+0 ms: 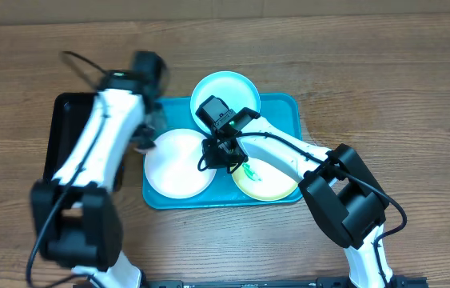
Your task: Clean dirty plates on tray and stack at the side
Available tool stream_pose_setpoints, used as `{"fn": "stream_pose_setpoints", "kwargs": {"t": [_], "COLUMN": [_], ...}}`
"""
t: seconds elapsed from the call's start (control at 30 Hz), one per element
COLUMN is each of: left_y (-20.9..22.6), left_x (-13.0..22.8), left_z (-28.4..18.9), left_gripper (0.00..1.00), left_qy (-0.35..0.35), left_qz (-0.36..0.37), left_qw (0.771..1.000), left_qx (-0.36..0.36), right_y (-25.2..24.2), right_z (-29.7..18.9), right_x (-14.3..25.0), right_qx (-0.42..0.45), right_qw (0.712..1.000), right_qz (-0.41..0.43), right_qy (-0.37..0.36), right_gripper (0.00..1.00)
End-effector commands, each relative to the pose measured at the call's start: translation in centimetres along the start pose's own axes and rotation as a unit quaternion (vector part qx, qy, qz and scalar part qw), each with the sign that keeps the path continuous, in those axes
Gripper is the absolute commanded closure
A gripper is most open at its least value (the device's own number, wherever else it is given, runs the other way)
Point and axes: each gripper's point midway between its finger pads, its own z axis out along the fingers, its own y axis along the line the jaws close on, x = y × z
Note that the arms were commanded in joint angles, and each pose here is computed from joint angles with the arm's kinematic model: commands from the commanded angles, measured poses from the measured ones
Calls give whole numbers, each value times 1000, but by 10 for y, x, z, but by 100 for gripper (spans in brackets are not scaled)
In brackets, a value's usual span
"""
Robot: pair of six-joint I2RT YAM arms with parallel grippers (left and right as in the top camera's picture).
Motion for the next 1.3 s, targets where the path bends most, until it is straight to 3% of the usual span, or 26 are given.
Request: {"fn": "stream_pose_setpoints", "kwargs": {"t": [0.0, 0.2, 0.4, 0.63, 0.67, 0.73, 0.77, 0.8, 1.03, 1.27], "left_y": [58, 118, 105, 94, 94, 94, 94, 94, 98, 125], "left_x": [-34, -47, -44, -38, -37, -36, -35, -35, -43, -75], "left_z": [-23, 18, 62, 93, 95, 99, 99, 100, 92, 28], "left_gripper": [96, 96, 96, 96, 94, 76, 62, 57, 55, 60], "left_qy": [-52, -15, 55, 93, 96, 100, 100, 100, 92, 57], "left_qz": [-77, -186, -188, -187, -187, -187, -187, -187, -190, -211], "left_qw": [996, 982, 970, 965, 965, 965, 965, 965, 965, 963], "left_qx": [-10, 22, 144, 156, 155, 154, 153, 153, 154, 160], "right_y": [-1, -1, -1, 0, 0, 0, 0, 0, -1, 11], "right_z": [2, 2, 2, 2, 2, 2, 2, 2, 2, -7], "right_x": [2, 1, 1, 0, 0, 0, 0, 0, 1, -7], "right_qx": [3, 3, 2, 1, 1, 1, 1, 1, 2, -8], "right_qw": [1000, 1000, 1000, 1000, 1000, 1000, 1000, 1000, 1000, 999], "right_qz": [-2, -2, -2, -3, -3, -3, -3, -3, -3, -43], "right_qy": [2, 1, 0, -1, -1, -1, -1, -1, 0, -14], "right_gripper": [93, 93, 93, 93, 93, 93, 93, 93, 96, 96]}}
